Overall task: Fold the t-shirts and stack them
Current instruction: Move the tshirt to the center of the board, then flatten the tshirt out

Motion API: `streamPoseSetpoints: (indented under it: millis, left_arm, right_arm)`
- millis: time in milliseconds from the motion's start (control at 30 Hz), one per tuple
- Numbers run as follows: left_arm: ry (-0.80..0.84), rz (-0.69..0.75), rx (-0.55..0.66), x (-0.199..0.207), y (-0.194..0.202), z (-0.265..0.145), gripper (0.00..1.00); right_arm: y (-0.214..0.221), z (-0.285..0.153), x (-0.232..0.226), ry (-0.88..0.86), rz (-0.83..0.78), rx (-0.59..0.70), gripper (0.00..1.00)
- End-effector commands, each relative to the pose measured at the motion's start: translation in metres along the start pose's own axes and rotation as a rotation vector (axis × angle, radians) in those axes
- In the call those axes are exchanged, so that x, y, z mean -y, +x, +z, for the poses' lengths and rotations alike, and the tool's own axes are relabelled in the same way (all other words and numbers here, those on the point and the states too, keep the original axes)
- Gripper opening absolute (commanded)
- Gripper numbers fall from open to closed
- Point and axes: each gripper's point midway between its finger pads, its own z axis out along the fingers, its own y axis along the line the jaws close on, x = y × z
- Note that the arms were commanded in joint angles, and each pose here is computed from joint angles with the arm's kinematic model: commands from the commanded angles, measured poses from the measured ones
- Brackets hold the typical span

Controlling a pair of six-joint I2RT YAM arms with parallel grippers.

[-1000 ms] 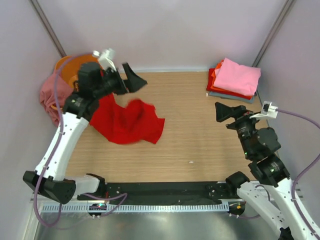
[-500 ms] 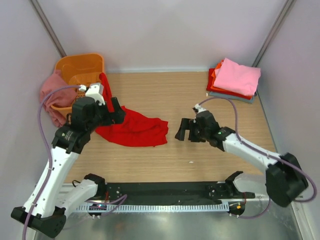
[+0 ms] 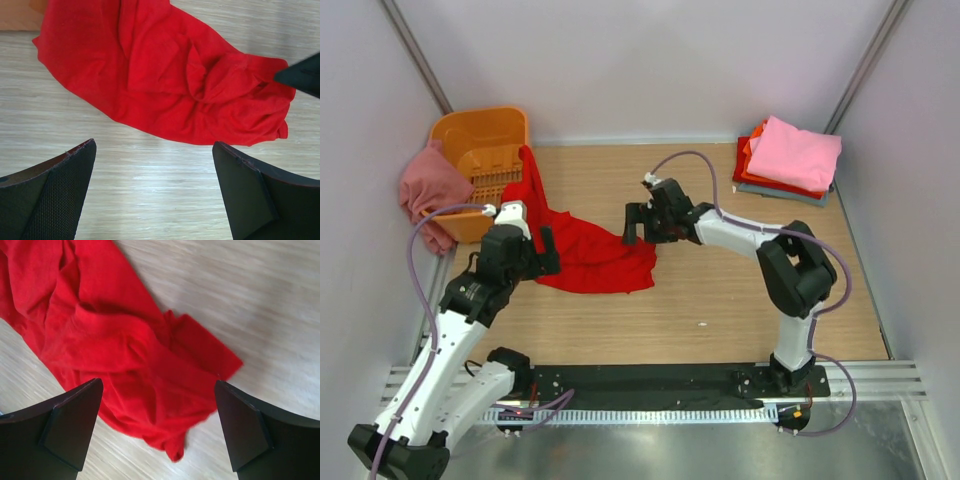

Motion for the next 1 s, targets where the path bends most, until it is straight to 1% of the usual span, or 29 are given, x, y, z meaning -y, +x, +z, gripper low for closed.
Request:
streamPoseSetpoints:
  millis: [0, 67, 133, 200, 267, 300, 367, 400, 467, 500, 533, 600, 633, 667, 700, 733, 767, 800, 833, 867, 900, 933, 967]
  left_arm:
    - [-0.012, -0.016, 0.060, 0.001, -0.019, -0.001, 1.00]
    - [-0.016, -0.013, 0.068, 0.000, -0.021, -0.001, 1.00]
    - [-0.013, -0.012, 0.072, 0.000, -0.021, -0.001, 1.00]
    - [-0.013, -0.011, 0.071, 0.000, -0.021, -0.001, 1.00]
    - [-0.013, -0.009, 0.068, 0.001, -0.021, 0.000, 1.00]
    - [-0.013, -0.007, 0.068, 0.001, -0.021, 0.000, 1.00]
    - [-0.015, -0.008, 0.067, 0.001, -0.021, 0.001, 1.00]
    - [-0.015, -0.006, 0.066, 0.001, -0.021, 0.001, 1.00]
    - [-0.015, -0.006, 0.063, 0.001, -0.020, 0.002, 1.00]
    - [-0.017, -0.005, 0.062, 0.001, -0.020, 0.002, 1.00]
    - [-0.020, -0.006, 0.066, 0.000, -0.021, 0.002, 1.00]
    - [-0.023, -0.005, 0.064, 0.000, -0.021, 0.002, 1.00]
    - [-0.025, -0.008, 0.068, -0.001, -0.021, 0.001, 1.00]
    - [-0.025, -0.007, 0.066, -0.001, -0.021, 0.002, 1.00]
    - [-0.026, -0.008, 0.068, -0.001, -0.021, 0.001, 1.00]
    - [-0.029, -0.009, 0.069, -0.002, -0.021, 0.001, 1.00]
    - [-0.026, -0.012, 0.071, -0.002, -0.022, 0.000, 1.00]
    - [-0.026, -0.011, 0.072, -0.002, -0.022, 0.000, 1.00]
    - [-0.026, -0.014, 0.076, -0.002, -0.022, -0.001, 1.00]
    - [-0.030, -0.014, 0.078, -0.003, -0.022, -0.001, 1.00]
    - [-0.030, -0.015, 0.080, -0.003, -0.023, -0.002, 1.00]
    - [-0.032, -0.017, 0.082, -0.003, -0.023, -0.002, 1.00]
    - [-0.031, -0.019, 0.086, -0.003, -0.024, -0.003, 1.00]
  right_arm:
    - [-0.032, 0.011, -0.020, -0.015, -0.088, 0.026, 1.00]
    - [-0.029, 0.019, -0.019, 0.011, -0.095, 0.000, 0.99]
    - [-0.027, 0.029, -0.018, 0.023, -0.108, -0.014, 0.96]
    - [-0.023, 0.036, -0.016, 0.040, -0.112, -0.029, 0.85]
    - [-0.018, 0.040, -0.015, 0.043, -0.112, -0.048, 0.78]
    - [-0.016, 0.041, -0.014, 0.044, -0.112, -0.054, 0.63]
    - [-0.014, 0.042, -0.013, 0.044, -0.113, -0.061, 0.47]
    - [-0.015, 0.041, -0.013, 0.048, -0.115, -0.059, 0.28]
    - [-0.019, 0.035, -0.016, 0.048, -0.129, -0.049, 0.13]
    - [-0.029, 0.029, -0.020, 0.054, -0.140, -0.028, 0.02]
    - [-0.038, 0.023, -0.018, 0.088, -0.153, -0.003, 0.02]
    - [-0.067, -0.010, -0.028, 0.116, -0.199, 0.068, 0.01]
    - [-0.083, -0.025, -0.020, 0.191, -0.212, 0.121, 0.01]
    - [-0.090, -0.046, -0.021, 0.223, -0.223, 0.139, 0.01]
    - [-0.113, -0.082, -0.031, 0.231, -0.245, 0.223, 0.01]
    - [-0.131, -0.129, -0.035, 0.268, -0.257, 0.308, 0.01]
    - [-0.129, -0.131, -0.027, 0.311, -0.255, 0.305, 0.01]
    - [-0.139, -0.176, -0.033, 0.314, -0.255, 0.385, 0.01]
    - [-0.139, -0.195, -0.030, 0.332, -0.259, 0.410, 0.01]
    - [-0.138, -0.215, -0.020, 0.390, -0.251, 0.437, 0.01]
    - [-0.131, -0.249, -0.015, 0.402, -0.244, 0.485, 0.01]
    - [-0.122, -0.262, -0.005, 0.441, -0.241, 0.486, 0.01]
    - [-0.118, -0.280, 0.005, 0.485, -0.230, 0.516, 0.01]
